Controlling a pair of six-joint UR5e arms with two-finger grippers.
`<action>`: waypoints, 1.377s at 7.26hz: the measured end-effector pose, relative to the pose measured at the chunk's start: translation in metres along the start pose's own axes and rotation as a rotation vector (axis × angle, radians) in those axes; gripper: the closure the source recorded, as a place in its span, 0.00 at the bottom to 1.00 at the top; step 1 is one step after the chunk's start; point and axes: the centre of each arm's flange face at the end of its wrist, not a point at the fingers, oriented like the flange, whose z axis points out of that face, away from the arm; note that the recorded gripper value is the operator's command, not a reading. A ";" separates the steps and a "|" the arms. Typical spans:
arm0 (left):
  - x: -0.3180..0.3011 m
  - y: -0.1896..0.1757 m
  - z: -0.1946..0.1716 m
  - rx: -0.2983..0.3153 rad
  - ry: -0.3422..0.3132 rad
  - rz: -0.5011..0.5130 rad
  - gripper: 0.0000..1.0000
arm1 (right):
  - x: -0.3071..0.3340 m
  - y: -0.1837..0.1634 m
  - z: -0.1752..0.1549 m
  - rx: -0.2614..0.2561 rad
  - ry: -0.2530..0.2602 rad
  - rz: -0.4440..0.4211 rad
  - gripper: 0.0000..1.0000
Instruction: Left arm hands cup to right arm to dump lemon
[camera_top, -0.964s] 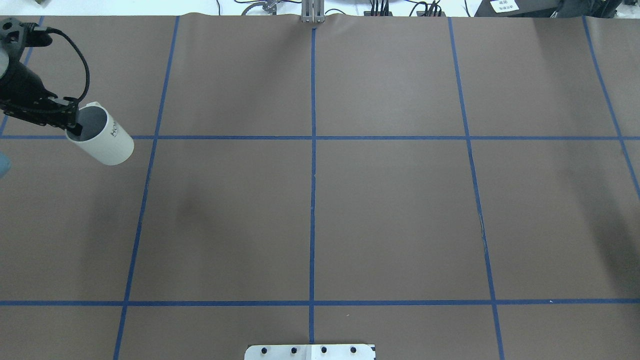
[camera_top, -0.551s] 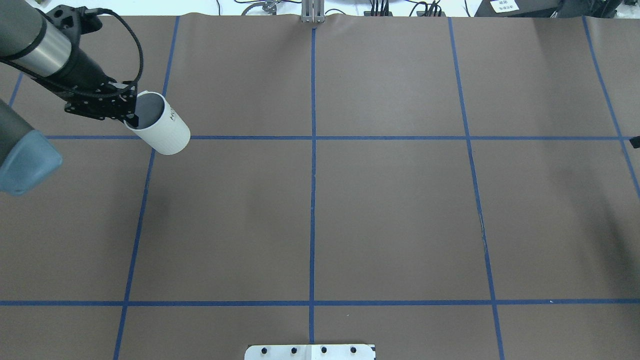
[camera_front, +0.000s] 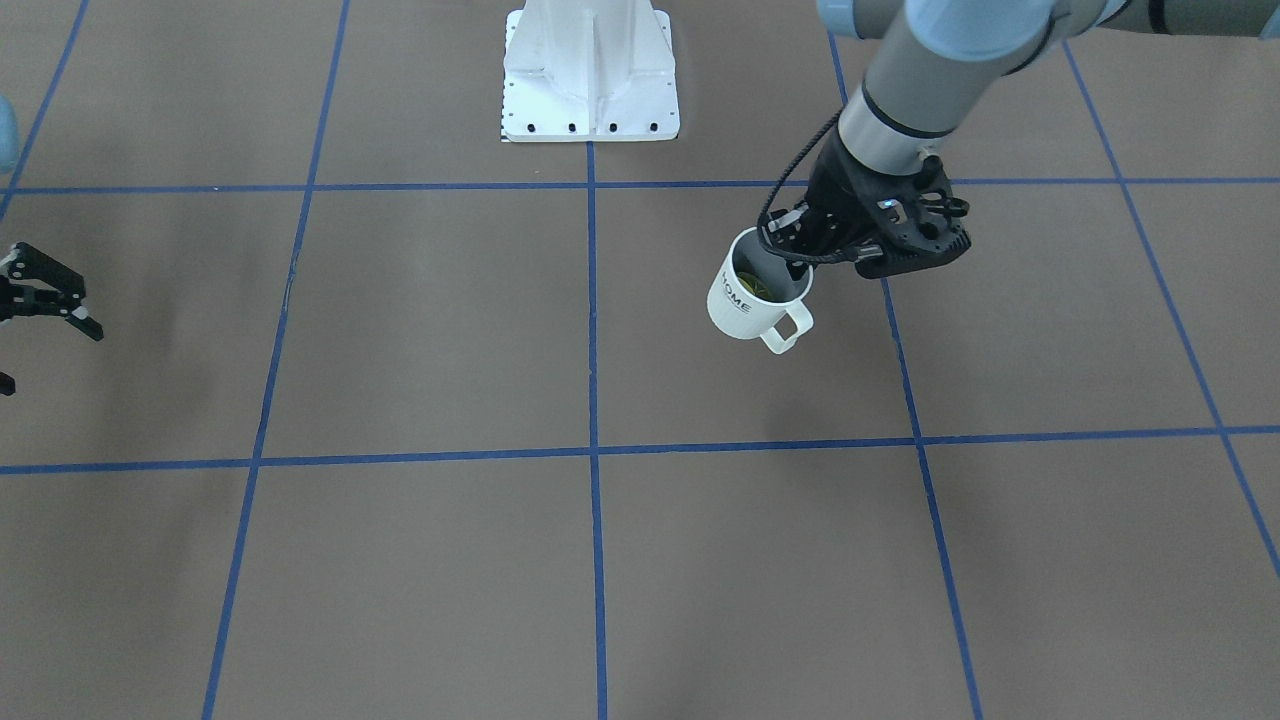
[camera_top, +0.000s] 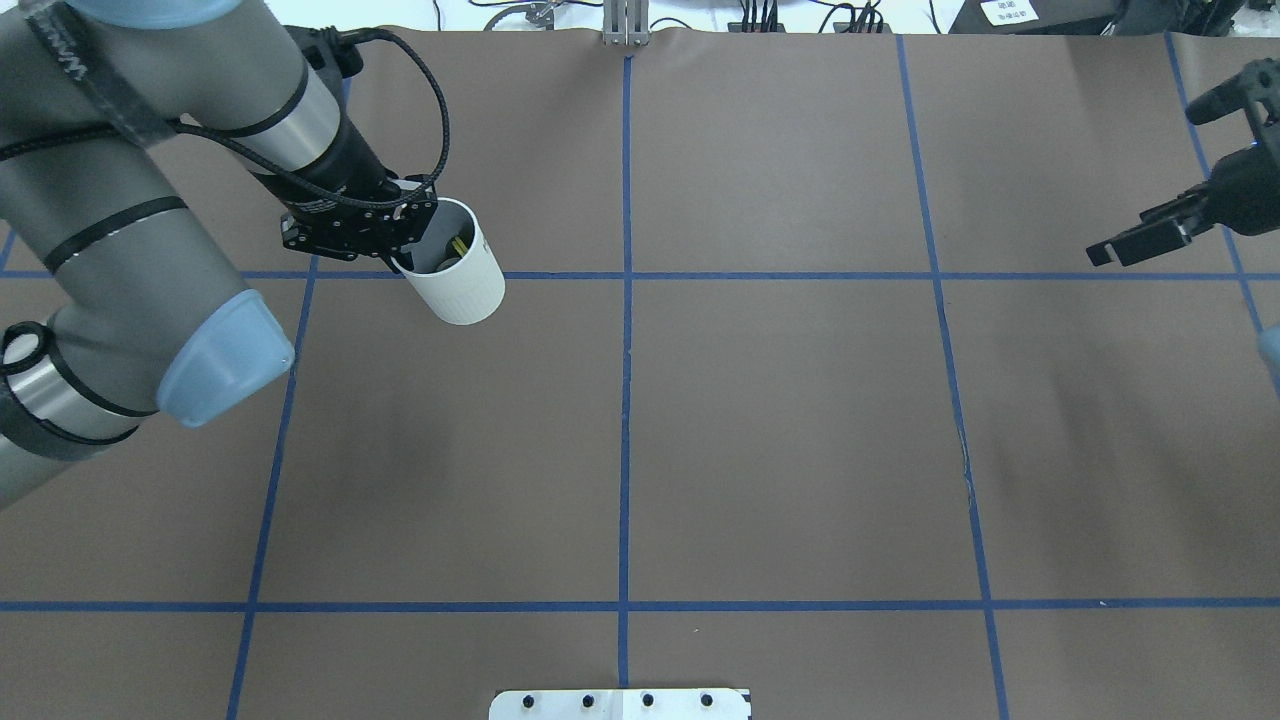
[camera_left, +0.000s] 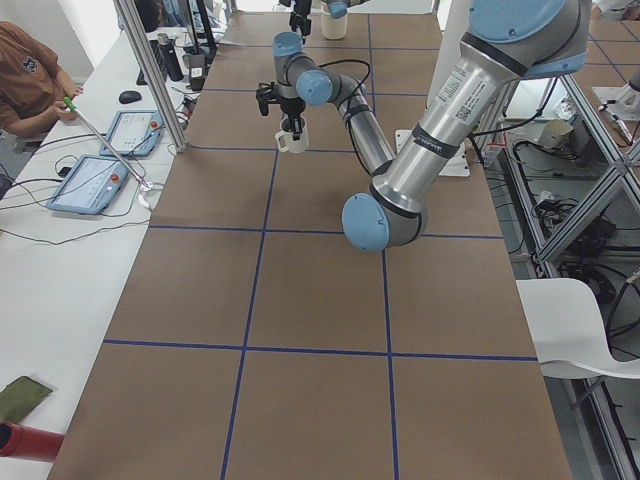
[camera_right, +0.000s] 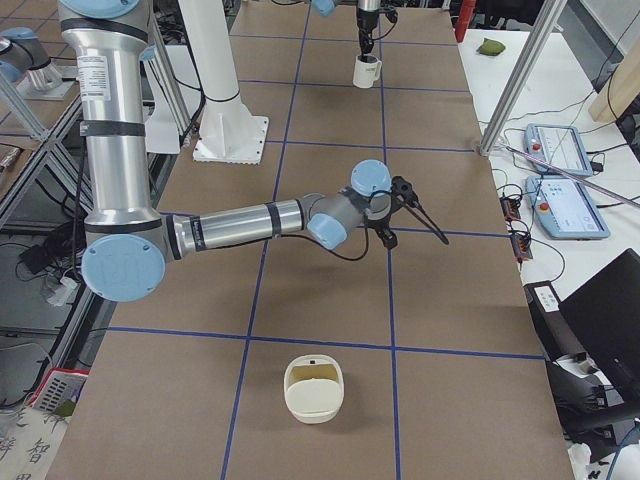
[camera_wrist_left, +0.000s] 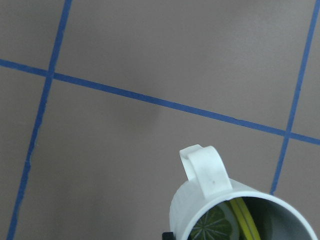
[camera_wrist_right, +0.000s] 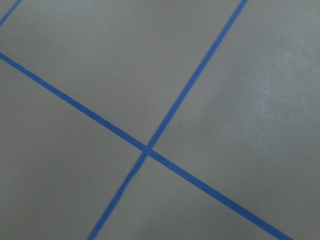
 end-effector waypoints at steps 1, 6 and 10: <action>0.024 0.008 0.001 0.009 -0.007 -0.034 1.00 | -0.031 -0.023 0.015 0.026 0.004 0.017 0.01; 0.114 0.006 0.003 0.016 -0.021 -0.209 1.00 | -0.233 -0.034 0.103 0.447 0.035 0.041 0.02; 0.158 0.016 0.006 -0.003 -0.028 -0.296 1.00 | -0.360 0.000 0.138 0.627 0.077 0.020 0.01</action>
